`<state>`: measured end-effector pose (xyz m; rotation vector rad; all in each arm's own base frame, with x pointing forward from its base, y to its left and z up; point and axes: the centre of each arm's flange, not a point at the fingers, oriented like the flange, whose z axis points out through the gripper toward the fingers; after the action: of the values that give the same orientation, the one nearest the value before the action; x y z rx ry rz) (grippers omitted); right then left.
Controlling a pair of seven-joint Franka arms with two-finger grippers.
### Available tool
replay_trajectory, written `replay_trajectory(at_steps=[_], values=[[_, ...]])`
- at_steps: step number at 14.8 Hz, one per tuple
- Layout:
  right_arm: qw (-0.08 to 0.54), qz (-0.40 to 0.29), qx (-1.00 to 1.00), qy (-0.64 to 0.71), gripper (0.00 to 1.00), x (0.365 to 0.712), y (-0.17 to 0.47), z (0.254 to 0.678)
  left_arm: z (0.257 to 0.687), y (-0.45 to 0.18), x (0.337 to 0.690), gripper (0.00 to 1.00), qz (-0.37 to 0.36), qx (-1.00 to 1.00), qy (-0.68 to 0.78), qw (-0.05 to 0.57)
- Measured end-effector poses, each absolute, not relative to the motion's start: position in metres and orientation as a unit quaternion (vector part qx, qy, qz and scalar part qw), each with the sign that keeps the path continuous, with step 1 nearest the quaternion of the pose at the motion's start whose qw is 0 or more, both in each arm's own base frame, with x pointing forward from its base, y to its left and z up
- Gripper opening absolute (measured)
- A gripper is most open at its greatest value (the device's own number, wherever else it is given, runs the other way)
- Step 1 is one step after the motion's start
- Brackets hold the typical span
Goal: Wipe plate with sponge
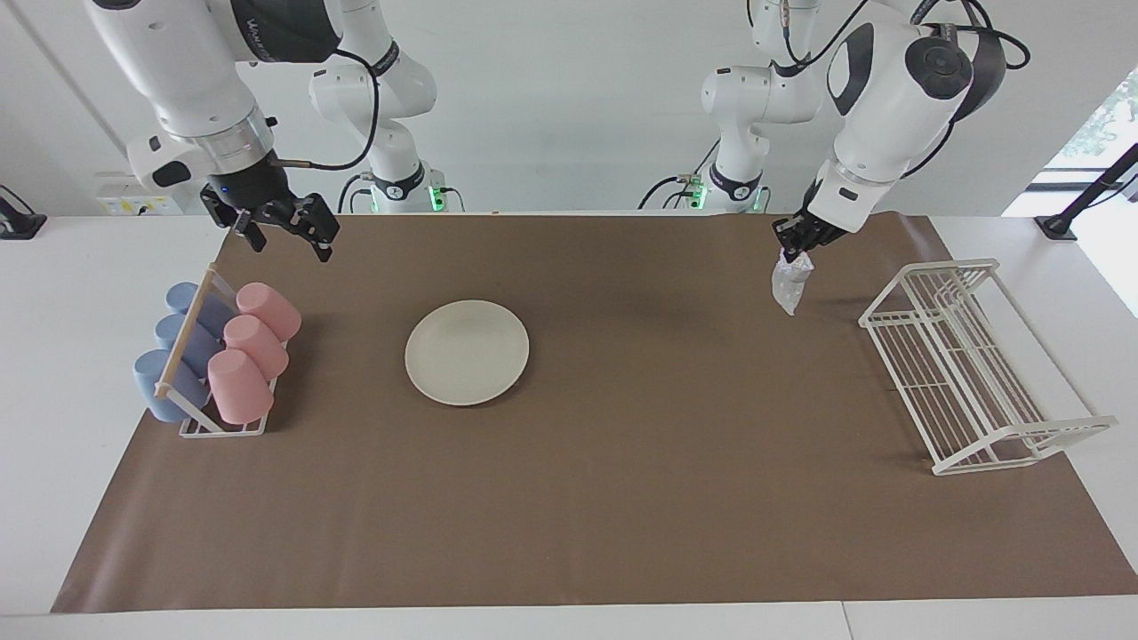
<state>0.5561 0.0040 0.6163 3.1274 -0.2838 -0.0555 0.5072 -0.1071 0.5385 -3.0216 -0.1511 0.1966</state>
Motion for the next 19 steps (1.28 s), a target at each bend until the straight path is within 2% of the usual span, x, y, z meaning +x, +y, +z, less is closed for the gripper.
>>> replay_trajectory(at_steps=[3, 6, 9, 14, 19], values=[[0.000, -0.022, 0.998, -0.063, 1.00, 0.554, 0.009, 0.613, 0.536, -0.092, 0.525, 0.06, 0.074, -0.979, -0.033, 0.186], [-0.001, -0.033, 0.999, -0.010, 1.00, 0.549, 0.014, 0.603, 0.531, -0.091, 0.562, 0.06, 0.083, -0.945, -0.026, 0.314], [-0.003, -0.038, 0.999, 0.023, 1.00, 0.544, 0.011, 0.594, 0.505, -0.080, 0.591, 0.06, 0.082, -0.909, -0.016, 0.407], [0.003, -0.024, 0.998, 0.050, 1.00, 0.546, -0.007, 0.598, 0.438, -0.072, 0.624, 0.06, 0.087, -0.857, 0.019, 0.507], [0.006, -0.022, 0.998, 0.054, 1.00, 0.546, -0.003, 0.599, 0.413, -0.067, 0.640, 0.06, 0.044, -0.848, 0.005, 0.529]])
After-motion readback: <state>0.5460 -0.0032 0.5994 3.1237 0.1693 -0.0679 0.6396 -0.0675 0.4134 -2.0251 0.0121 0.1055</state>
